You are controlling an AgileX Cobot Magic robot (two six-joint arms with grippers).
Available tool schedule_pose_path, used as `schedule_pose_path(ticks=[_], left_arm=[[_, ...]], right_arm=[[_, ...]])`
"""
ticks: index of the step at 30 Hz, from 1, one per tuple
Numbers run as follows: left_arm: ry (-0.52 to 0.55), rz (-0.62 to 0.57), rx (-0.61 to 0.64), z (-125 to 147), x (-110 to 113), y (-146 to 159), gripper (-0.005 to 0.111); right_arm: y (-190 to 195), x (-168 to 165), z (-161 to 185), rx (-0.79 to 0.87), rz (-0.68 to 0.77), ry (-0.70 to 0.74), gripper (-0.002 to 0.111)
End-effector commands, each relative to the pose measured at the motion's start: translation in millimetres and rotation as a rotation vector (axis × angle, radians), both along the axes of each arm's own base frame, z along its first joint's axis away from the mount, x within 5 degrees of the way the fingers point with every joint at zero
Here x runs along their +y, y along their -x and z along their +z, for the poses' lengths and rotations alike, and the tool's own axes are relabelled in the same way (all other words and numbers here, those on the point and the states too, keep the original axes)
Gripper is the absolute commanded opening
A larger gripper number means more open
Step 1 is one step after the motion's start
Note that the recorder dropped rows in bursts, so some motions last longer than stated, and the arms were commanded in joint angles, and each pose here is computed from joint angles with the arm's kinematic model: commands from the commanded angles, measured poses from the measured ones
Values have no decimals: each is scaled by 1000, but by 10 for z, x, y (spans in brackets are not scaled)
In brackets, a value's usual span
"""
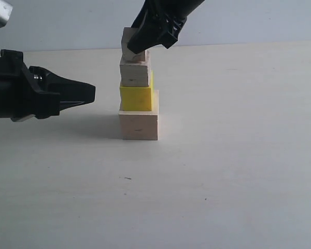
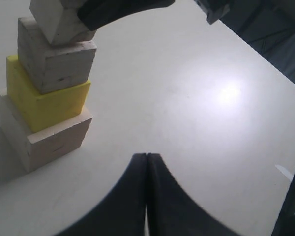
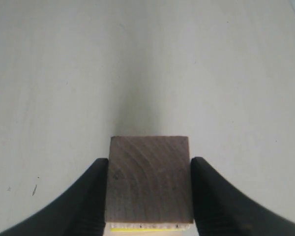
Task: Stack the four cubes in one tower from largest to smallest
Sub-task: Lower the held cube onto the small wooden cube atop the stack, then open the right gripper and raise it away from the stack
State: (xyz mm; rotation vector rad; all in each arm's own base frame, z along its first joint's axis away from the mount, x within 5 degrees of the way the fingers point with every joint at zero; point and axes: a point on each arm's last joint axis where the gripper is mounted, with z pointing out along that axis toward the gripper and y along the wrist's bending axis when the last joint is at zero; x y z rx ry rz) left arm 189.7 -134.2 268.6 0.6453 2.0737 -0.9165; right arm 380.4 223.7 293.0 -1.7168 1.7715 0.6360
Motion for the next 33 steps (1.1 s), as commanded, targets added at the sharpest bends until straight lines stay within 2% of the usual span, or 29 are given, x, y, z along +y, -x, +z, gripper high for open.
schedule_pose_path(ticks=[1,9,19,26,30,33], left_arm=[[2,3,-8,14,-5,11,0],[2,3,-8,14,-5,11,0],[2,3,-8,14,-5,11,0],[2,3,-8,14,-5,11,0],[2,2,-9,14,-4,11,0],[6,7,-1,14,-4,11,0]], right_arm=[[-3,14,34,-10,-1,-18,49],[-3,14,34,-9,-3,-18,58],[-5,12,57,-18,-13,-23,58],[77,-27,284,-67,-23,-45,58],[147,-90,540,-85,-129,-76,58],[193,-186,795,-80,-325,-116,56]])
